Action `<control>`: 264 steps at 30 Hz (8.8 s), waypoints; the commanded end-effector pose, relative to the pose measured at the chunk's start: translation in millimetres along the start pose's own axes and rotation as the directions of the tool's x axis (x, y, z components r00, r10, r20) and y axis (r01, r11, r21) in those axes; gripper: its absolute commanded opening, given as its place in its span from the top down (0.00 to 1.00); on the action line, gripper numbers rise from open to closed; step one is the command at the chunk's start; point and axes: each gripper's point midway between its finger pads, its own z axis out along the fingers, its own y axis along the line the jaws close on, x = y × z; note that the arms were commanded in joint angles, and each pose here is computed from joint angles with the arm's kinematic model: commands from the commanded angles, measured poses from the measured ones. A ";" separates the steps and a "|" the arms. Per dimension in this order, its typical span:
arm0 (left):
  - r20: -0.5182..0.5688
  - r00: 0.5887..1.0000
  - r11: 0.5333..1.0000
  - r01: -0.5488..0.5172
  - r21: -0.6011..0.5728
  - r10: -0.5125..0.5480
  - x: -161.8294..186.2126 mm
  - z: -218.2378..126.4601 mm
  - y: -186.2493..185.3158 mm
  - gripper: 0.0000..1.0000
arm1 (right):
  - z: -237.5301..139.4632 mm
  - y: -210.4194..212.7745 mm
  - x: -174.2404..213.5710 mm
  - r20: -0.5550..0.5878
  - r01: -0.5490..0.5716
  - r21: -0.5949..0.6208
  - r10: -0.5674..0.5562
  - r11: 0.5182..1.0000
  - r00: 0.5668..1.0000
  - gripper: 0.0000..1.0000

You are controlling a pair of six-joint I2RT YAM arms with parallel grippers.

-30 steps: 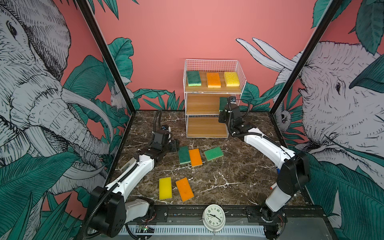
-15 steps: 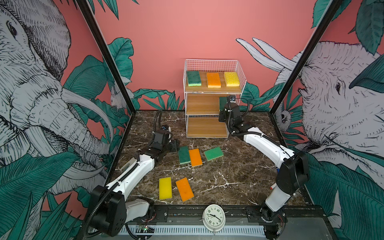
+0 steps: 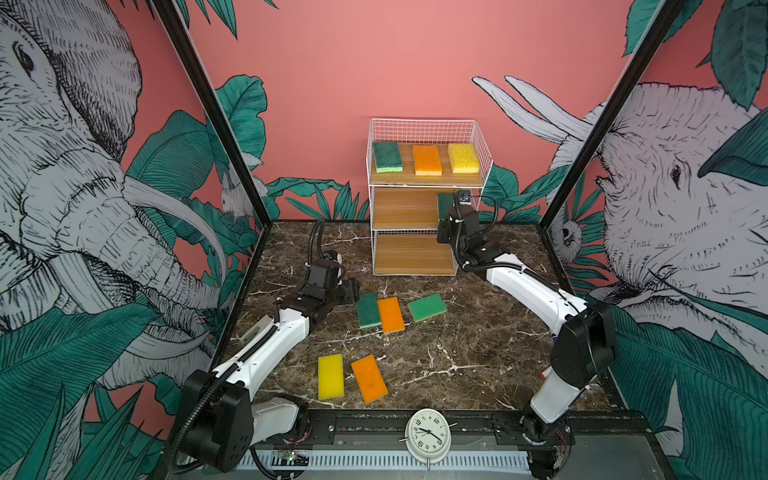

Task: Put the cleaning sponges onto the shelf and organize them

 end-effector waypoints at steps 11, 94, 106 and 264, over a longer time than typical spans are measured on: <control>0.032 0.999 1.000 0.010 0.010 -0.011 -8.5 -17.1 -1.8 0.32 | -76.2 -12.4 -52.2 0.139 -0.014 -0.043 0.020 0.999 0.990 0.58; -0.195 0.980 0.996 0.006 -0.092 -0.024 129.3 49.2 -98.1 0.13 | -112.9 -129.2 203.2 -0.342 -0.114 0.031 0.118 0.993 0.932 0.10; -0.284 0.958 0.981 -0.015 -0.194 -0.042 148.2 60.5 -100.7 0.12 | -111.5 -132.2 207.6 -0.343 -0.121 0.030 0.124 0.992 0.931 0.10; 0.438 0.831 0.939 -0.291 -0.182 0.342 -176.0 57.6 -232.0 0.32 | -98.8 -131.7 219.3 -0.359 -0.209 -0.035 0.183 0.977 0.915 0.08</control>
